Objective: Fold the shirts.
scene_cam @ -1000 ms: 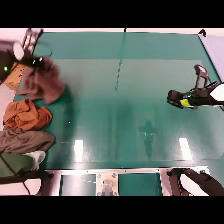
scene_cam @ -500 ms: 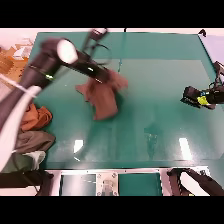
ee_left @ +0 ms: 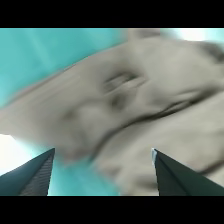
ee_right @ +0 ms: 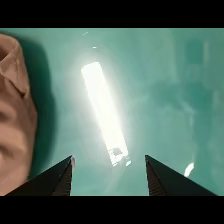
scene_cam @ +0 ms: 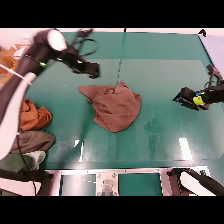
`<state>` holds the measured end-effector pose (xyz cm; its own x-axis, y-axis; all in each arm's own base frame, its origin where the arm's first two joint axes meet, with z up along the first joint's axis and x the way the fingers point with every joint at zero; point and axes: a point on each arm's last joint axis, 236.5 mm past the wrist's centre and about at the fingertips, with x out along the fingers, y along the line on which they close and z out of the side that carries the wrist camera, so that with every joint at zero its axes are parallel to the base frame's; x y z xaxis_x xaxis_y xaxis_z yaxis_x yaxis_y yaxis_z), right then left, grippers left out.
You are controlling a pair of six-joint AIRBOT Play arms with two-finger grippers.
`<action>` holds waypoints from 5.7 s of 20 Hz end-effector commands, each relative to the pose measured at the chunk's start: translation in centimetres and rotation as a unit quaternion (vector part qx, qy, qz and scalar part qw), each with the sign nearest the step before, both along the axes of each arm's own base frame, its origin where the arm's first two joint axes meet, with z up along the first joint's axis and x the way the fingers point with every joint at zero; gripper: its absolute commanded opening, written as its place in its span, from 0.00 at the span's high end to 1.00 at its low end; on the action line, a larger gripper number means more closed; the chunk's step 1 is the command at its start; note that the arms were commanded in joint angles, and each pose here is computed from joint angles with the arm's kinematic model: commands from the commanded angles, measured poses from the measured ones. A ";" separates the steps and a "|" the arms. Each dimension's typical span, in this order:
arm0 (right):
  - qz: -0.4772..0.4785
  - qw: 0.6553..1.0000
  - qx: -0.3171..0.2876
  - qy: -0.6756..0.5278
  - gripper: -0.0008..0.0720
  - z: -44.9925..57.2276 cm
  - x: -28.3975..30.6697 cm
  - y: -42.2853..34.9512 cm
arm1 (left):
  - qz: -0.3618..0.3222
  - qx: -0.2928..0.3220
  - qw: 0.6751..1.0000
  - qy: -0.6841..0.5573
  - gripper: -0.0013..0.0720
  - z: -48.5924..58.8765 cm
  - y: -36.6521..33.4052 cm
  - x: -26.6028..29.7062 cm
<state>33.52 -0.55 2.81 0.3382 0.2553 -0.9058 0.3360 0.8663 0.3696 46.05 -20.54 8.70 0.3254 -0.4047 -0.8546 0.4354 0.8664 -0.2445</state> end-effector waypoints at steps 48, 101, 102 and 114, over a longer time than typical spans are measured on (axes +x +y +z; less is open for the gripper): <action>0.134 0.845 -0.070 -0.513 0.97 41.0 -3.4 4.2 | 0.113 -0.090 0.831 -0.537 0.96 43.1 14.0 -12.2; 0.035 0.986 0.161 0.038 0.48 -14.5 7.4 -3.9 | 0.216 -0.217 0.906 0.293 0.34 -19.1 -3.2 -25.9; 0.038 0.985 0.161 0.038 0.48 -14.5 7.4 -3.7 | 0.214 -0.215 0.900 0.312 0.34 -19.8 -4.5 -27.0; 0.037 0.984 0.171 0.043 0.97 -12.5 6.4 -3.0 | 0.187 -0.240 0.915 0.267 0.96 -18.1 -2.4 -19.9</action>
